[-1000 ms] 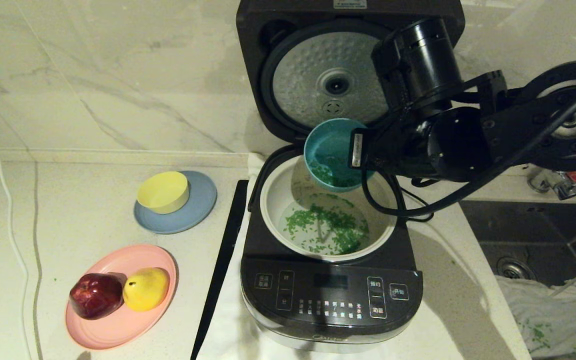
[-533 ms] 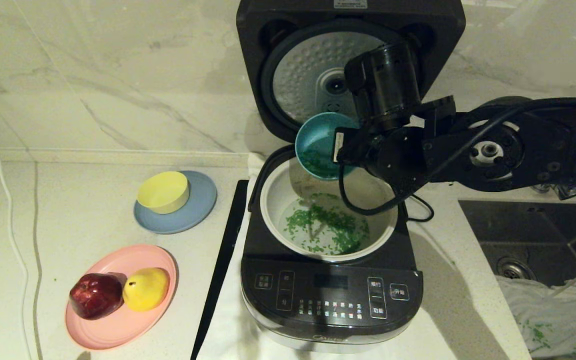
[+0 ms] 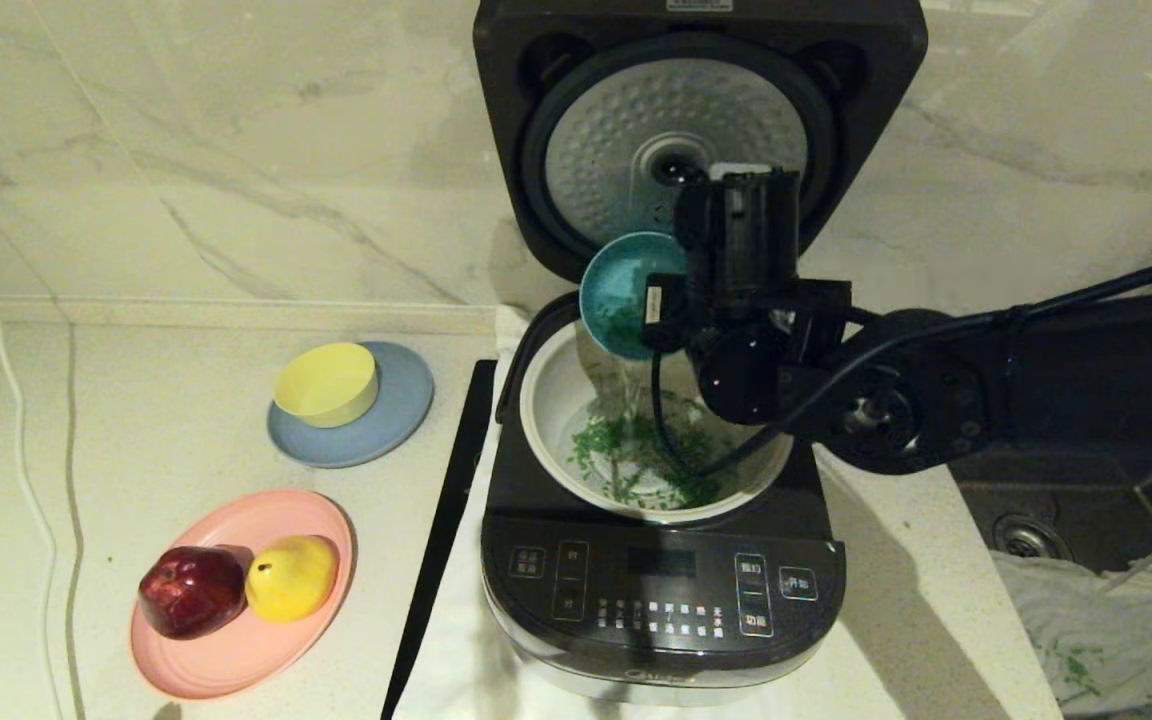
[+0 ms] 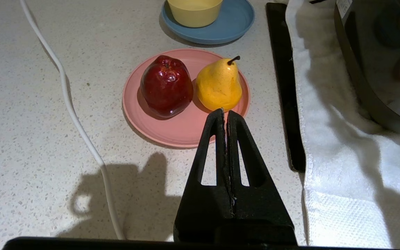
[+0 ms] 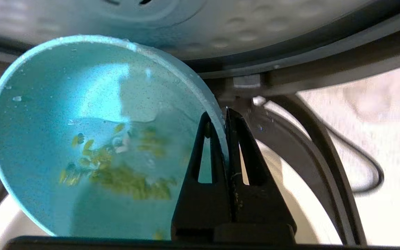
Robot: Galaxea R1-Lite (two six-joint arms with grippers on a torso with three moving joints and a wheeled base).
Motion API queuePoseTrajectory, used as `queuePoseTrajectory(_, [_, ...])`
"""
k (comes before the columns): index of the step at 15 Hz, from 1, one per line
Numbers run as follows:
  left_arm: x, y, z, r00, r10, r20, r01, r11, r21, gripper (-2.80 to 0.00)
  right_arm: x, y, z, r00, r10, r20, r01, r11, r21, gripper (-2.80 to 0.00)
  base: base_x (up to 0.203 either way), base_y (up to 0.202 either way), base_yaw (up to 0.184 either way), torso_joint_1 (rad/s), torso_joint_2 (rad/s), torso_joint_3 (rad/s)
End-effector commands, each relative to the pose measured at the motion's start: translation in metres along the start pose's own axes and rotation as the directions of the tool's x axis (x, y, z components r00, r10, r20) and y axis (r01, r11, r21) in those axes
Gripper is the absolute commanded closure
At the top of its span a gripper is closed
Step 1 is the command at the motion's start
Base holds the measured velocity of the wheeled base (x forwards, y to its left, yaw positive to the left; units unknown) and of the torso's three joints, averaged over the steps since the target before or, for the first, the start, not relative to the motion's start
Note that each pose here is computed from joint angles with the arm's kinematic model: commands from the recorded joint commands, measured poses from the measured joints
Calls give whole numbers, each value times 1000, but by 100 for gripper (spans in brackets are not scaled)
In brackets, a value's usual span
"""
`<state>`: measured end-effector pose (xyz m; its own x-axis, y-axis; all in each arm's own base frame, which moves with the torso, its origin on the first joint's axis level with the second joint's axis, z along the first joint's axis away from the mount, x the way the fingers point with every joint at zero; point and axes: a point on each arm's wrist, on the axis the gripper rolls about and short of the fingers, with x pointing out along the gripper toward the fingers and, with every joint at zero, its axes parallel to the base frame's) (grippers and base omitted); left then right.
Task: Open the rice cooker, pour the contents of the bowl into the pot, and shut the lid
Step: Pour the water from the bowl into the rice cooker
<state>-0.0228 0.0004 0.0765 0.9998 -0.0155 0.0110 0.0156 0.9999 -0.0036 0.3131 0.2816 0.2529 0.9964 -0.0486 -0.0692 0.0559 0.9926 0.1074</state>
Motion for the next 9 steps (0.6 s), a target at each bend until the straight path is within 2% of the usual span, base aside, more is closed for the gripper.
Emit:
queuePoseTrajectory(1, [0,0,-1,1000,0,-2,0,1000,-1,0,2,0,-11,994,9,110,-8,1000,-8,0,0,0,0,0,0,0])
queuePoseTrajectory(3, [0,0,-1,1000,0,-3,0,1000,0,0,2,0,-11,970,8,242,-2,1000,-25,0,0,0,0,0,0,0])
queuePoseTrajectory(6, [0,0,-1,1000,0,-3,0,1000,-1,0,6,4,-23,906,-20,423,54,996,-69,0,0,0,0,0,0,0])
queuePoseTrajectory(8, [0,0,-1,1000,0,-3,0,1000,1,0,0,7,-26,868,-19,496,77,992,-97,0,0,0,0,0,0,0])
queuePoseTrajectory(9, [0,0,-1,1000,0,-2,0,1000,0,0,-5,8,-27,863,-4,506,65,993,-102,0,0,0,0,0,0,0])
